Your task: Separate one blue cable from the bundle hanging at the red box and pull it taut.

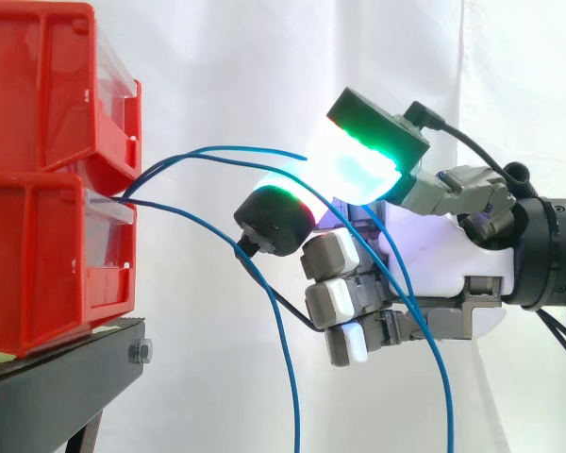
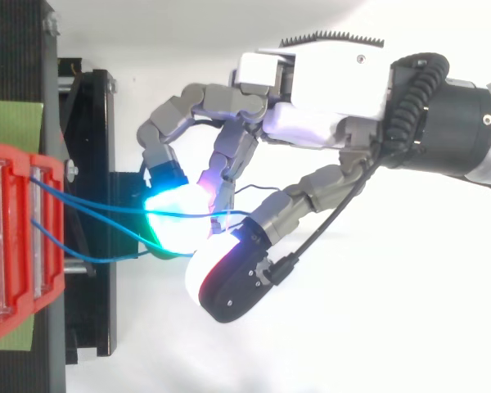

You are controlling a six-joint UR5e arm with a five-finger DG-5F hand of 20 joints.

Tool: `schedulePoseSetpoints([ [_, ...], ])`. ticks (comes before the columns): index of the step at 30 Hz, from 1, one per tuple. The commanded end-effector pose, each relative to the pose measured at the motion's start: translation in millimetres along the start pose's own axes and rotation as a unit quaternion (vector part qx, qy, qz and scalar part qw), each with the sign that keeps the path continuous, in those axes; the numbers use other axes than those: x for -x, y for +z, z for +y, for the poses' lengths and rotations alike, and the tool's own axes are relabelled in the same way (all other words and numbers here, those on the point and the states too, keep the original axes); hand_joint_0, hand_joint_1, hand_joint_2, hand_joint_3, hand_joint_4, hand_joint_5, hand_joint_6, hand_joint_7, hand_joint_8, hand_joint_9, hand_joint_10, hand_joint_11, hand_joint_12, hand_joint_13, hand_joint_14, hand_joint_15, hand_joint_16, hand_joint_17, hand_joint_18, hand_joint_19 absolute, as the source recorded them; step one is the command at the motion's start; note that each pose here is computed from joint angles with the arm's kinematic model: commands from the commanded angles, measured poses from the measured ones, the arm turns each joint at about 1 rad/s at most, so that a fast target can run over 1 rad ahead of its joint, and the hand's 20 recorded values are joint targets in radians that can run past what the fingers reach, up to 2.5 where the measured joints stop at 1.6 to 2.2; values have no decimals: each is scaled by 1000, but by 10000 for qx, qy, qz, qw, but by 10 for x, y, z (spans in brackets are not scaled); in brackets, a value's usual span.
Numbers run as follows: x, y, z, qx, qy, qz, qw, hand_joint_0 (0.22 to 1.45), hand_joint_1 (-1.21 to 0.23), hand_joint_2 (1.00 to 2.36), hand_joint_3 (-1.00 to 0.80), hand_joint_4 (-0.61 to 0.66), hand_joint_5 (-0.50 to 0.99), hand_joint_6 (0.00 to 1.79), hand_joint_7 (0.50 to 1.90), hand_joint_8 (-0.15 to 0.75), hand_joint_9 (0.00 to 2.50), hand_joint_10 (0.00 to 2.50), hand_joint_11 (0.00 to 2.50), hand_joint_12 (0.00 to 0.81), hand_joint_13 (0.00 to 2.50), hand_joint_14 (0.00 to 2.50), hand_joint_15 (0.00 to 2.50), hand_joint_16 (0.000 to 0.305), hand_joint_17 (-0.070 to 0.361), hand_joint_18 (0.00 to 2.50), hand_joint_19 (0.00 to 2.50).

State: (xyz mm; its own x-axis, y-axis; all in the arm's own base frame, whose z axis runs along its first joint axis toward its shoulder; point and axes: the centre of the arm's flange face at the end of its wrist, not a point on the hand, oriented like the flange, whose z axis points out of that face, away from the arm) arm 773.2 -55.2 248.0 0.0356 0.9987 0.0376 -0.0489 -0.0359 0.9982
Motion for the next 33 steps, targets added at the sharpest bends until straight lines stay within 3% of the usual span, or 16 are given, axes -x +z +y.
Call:
schedulePoseSetpoints([
  [1,-3,-2,-3,-3,11,2,10000,485,-855,1000,-500,49,-106,887,1088,384,1206,13,658,346,1205,16,557,44,99,1084,615],
  [4,-3,0,-2,4,12,2,10000,473,-727,1000,-500,64,-104,870,1033,391,1203,14,626,357,1213,16,541,46,103,1096,607],
  [9,-3,0,-2,4,19,2,10000,487,-590,1000,-500,58,-102,844,1065,396,1198,16,619,354,1210,17,543,46,103,1090,623],
  [17,-4,1,0,12,21,3,10000,590,-526,1000,-500,44,-105,836,1102,379,1205,14,624,334,1197,17,564,41,92,1046,672],
  [26,-4,1,0,12,21,3,10000,590,-679,1016,-229,87,-106,838,1202,403,1213,16,645,356,1206,18,565,45,101,1076,661],
  [33,-4,1,0,12,21,3,10000,610,-793,1015,-120,102,-132,900,1097,409,1169,14,676,373,1197,17,545,49,110,1100,627],
])
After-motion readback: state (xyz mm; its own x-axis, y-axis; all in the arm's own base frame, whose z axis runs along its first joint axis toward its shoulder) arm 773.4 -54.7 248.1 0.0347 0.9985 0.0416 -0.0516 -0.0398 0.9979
